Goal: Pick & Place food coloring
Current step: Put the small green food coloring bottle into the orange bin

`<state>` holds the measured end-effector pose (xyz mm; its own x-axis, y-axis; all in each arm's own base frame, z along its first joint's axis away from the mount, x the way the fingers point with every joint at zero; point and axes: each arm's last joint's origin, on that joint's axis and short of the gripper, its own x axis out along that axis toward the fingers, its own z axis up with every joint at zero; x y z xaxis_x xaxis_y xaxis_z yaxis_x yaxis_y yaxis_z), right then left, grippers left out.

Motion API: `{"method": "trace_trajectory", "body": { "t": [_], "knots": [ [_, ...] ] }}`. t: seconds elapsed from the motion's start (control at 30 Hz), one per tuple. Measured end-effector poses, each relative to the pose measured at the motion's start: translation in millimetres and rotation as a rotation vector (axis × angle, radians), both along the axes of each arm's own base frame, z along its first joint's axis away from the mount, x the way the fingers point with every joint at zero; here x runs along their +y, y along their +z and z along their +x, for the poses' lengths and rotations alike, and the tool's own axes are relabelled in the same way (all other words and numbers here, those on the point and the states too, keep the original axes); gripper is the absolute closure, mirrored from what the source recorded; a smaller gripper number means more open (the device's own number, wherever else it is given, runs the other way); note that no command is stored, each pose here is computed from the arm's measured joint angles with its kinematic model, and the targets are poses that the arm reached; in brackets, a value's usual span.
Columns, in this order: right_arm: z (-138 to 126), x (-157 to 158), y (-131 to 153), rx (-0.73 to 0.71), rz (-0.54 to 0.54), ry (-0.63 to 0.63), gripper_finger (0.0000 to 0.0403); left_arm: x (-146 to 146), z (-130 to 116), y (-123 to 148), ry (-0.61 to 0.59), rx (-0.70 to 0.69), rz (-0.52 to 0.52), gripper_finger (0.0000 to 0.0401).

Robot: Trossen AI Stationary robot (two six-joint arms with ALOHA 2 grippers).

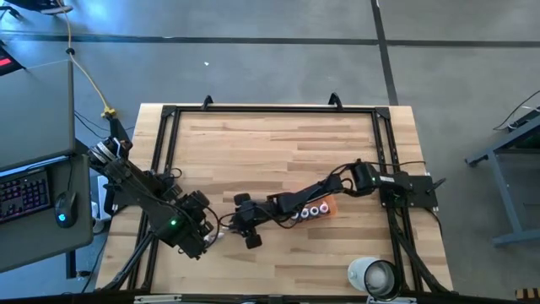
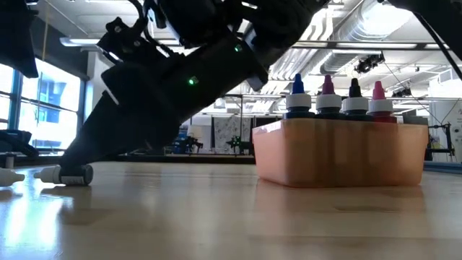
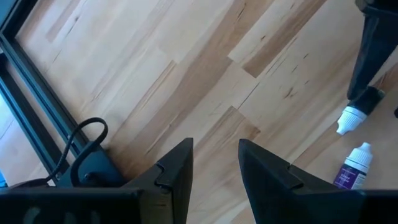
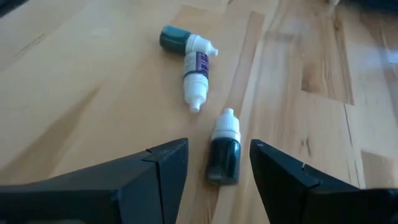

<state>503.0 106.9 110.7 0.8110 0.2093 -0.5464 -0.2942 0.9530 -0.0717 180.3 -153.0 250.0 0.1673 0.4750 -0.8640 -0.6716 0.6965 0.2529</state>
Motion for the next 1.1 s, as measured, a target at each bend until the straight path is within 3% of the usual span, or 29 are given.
{"method": "trace_trajectory", "body": {
  "t": [0.33, 0.6, 0.73, 0.83, 0.93, 1.1],
  "knots": [
    [-6, -11, -16, 0.016, 0.019, -0.042, 0.0241, -2, 2, -1, 0.000, -0.026, -0.025, 0.0275],
    [-7, -8, -16, -0.012, 0.036, 0.069, 0.0326, -3, 3, -1, 0.000, -0.037, -0.033, 0.0275],
    [-7, -5, -15, -0.041, -0.022, 0.114, 0.0342, -4, 4, -1, 0.000, -0.044, -0.038, 0.0275],
    [-7, -5, -15, -0.054, -0.090, 0.085, 0.0327, -4, 5, -1, 0.000, -0.053, -0.045, 0.0275],
    [-7, -5, -15, -0.055, -0.092, 0.092, 0.0299, -5, 5, -2, -0.001, -0.060, -0.051, 0.0275],
    [-8, 4, -13, -0.092, -0.113, 0.235, 0.0249, -5, 5, -2, 0.000, -0.060, -0.050, 0.0275]
  ]
}}
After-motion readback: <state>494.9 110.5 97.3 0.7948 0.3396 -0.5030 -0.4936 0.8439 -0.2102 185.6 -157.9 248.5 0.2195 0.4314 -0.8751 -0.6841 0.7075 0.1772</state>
